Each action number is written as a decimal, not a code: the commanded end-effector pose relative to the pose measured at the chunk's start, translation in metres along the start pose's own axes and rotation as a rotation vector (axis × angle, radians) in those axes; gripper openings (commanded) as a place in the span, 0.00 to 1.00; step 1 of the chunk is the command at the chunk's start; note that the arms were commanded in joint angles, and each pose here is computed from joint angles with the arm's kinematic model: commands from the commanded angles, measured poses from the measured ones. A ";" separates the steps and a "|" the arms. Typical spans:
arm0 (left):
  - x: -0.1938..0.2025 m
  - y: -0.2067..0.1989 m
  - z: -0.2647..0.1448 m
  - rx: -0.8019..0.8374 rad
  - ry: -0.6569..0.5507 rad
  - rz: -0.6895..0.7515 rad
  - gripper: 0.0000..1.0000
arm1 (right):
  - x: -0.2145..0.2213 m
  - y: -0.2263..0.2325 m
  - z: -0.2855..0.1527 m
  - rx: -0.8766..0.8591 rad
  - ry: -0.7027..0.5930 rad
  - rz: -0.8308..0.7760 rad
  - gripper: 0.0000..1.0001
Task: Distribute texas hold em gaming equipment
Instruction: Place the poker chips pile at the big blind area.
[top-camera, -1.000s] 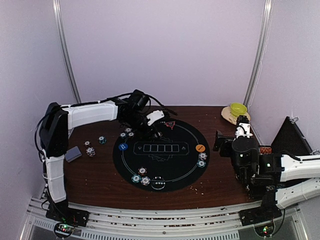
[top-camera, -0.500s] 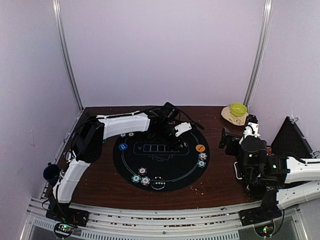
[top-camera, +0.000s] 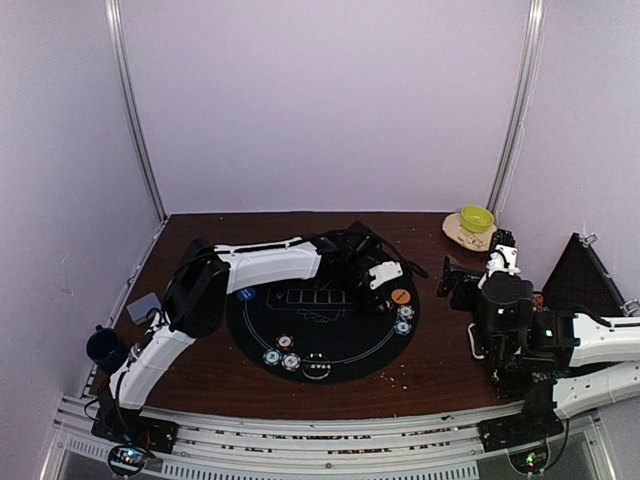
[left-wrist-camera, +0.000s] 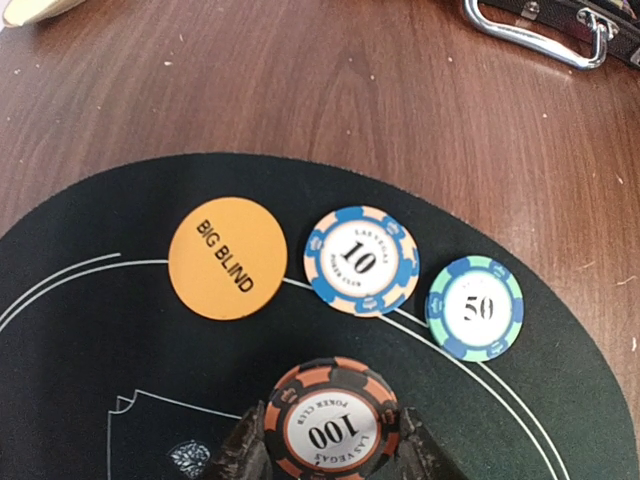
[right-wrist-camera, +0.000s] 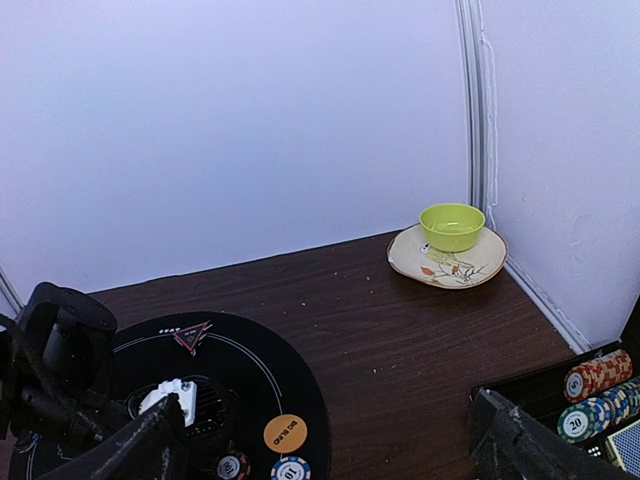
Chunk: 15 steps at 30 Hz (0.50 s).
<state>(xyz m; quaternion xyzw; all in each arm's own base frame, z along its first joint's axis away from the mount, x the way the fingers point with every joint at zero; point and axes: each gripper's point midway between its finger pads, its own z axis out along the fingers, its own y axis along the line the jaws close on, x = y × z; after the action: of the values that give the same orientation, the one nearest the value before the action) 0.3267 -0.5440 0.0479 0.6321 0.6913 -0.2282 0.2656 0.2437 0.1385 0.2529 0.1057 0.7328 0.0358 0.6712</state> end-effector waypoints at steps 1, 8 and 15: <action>-0.006 -0.004 0.008 0.024 -0.030 0.002 0.30 | 0.000 -0.001 -0.001 -0.004 -0.002 0.004 1.00; -0.007 -0.006 0.018 0.040 -0.040 -0.004 0.30 | 0.000 -0.001 -0.001 -0.005 -0.002 0.006 1.00; -0.004 -0.012 0.027 0.069 -0.033 -0.013 0.30 | -0.001 -0.001 -0.002 -0.007 -0.002 0.010 1.00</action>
<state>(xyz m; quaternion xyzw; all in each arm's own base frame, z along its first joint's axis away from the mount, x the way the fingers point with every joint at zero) 0.3244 -0.5544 0.0285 0.6316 0.6909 -0.2445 0.2529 0.2436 0.1384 0.2532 0.1058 0.7327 0.0365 0.6712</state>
